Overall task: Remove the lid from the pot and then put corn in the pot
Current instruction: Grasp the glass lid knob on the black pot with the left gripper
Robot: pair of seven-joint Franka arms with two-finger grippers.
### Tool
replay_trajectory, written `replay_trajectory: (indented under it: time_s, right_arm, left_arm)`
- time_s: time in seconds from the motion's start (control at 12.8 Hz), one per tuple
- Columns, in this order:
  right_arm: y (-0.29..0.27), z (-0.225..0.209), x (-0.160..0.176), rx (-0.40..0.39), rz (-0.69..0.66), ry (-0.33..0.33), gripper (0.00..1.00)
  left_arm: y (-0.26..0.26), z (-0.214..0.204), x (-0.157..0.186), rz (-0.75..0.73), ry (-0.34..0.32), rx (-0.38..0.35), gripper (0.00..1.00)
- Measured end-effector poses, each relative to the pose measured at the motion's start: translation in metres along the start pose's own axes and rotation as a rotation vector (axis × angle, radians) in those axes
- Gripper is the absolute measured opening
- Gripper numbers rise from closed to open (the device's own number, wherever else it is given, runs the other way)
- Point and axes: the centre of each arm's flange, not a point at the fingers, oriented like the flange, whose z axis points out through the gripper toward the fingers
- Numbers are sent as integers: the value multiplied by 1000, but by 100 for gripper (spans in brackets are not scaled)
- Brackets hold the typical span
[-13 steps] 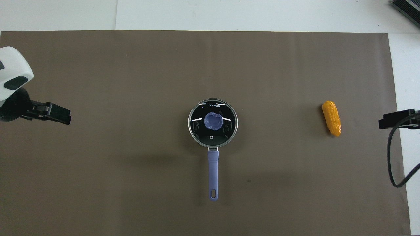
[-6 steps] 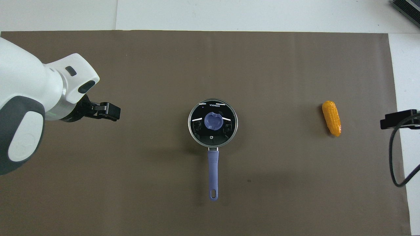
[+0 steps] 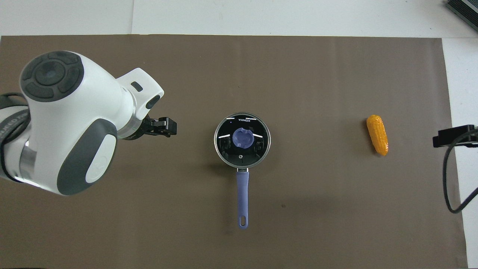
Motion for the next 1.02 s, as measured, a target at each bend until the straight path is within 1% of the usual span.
replay_trajectory:
  time_s: [0.16, 0.31, 0.55, 0.86, 1.02]
  right_arm:
    - [0, 1, 0, 0, 0, -1, 100]
    - [-1, 1, 0, 0, -1, -1, 100]
    - [0, 2, 0, 0, -1, -4, 100]
    - [11, 3, -1, 0, 21, -9, 100]
    - [11, 2, 0, 0, 20, 3, 100]
  left_arm:
    - [18, 11, 1, -14, -1, -12, 100]
    - [51, 29, -3, -24, 2, -12, 100]
    - [97, 49, -11, -42, 30, -24, 100]
    - [133, 67, -19, -40, 43, -29, 100]
    - [151, 77, -22, -20, 45, -28, 100]
